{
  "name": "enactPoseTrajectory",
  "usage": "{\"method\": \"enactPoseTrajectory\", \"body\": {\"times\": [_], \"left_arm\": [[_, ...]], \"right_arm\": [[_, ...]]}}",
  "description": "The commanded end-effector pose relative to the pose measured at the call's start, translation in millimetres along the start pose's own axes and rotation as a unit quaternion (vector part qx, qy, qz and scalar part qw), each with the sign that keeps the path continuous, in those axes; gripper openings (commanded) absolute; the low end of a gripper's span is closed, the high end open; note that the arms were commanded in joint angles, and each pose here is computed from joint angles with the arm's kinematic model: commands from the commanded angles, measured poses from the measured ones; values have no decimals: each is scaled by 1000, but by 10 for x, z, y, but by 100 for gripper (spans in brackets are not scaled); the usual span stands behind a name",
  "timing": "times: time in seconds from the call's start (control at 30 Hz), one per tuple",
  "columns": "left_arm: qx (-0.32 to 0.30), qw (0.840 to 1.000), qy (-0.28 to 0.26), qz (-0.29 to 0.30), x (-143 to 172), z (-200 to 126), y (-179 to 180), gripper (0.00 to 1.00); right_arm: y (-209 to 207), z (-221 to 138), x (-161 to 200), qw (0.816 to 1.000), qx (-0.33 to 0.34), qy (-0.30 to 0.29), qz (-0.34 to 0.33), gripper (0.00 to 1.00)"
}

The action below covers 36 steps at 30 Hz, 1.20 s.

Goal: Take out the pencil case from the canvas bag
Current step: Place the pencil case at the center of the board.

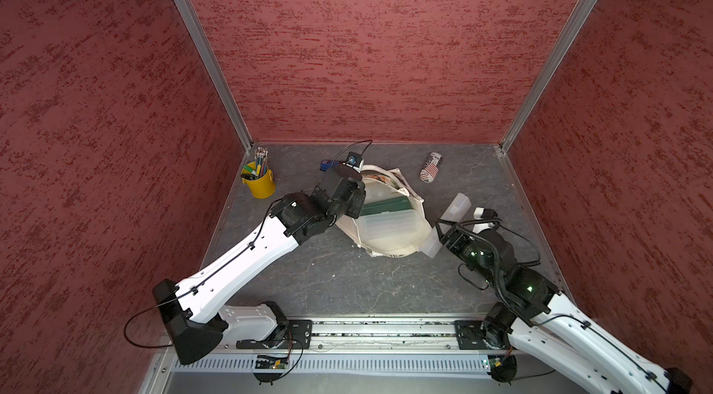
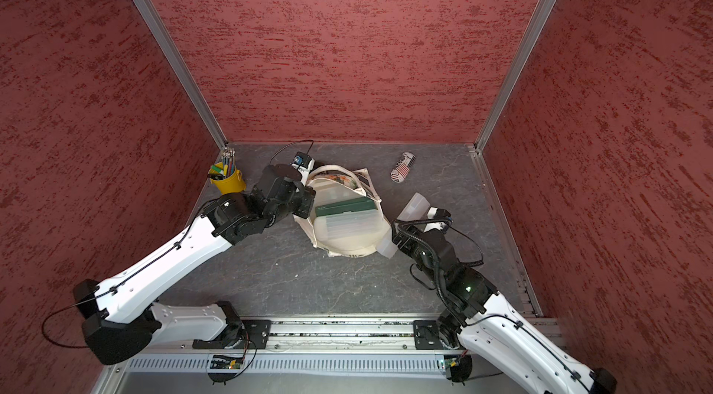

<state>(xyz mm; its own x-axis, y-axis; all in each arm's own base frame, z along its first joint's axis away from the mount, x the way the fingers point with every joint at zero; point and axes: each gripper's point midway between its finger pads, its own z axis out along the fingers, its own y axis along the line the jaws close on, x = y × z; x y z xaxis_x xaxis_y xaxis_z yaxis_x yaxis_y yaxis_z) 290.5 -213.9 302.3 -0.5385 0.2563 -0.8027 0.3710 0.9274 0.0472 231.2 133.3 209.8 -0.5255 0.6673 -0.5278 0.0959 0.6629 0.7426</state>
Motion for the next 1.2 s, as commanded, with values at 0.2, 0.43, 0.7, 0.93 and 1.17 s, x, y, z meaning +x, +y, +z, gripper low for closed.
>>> {"method": "enactPoseTrajectory", "body": {"times": [0.2,0.43,0.7,0.93,1.17], "left_arm": [[-16,996,-76,-33,-166,-455,318,0],[7,997,-68,-39,-31,-527,330,0],[42,995,-66,-59,149,-550,257,0],[61,995,-42,-64,235,-523,168,0],[74,994,-46,-63,226,-525,62,0]], "right_arm": [[-57,102,-566,985,123,-74,-98,69],[-240,293,-958,968,198,-90,-125,70],[-723,555,-1421,949,277,-84,-124,71],[-1547,920,-1510,944,325,-27,-45,72],[-1896,1254,-1653,922,381,37,-56,73]]}}
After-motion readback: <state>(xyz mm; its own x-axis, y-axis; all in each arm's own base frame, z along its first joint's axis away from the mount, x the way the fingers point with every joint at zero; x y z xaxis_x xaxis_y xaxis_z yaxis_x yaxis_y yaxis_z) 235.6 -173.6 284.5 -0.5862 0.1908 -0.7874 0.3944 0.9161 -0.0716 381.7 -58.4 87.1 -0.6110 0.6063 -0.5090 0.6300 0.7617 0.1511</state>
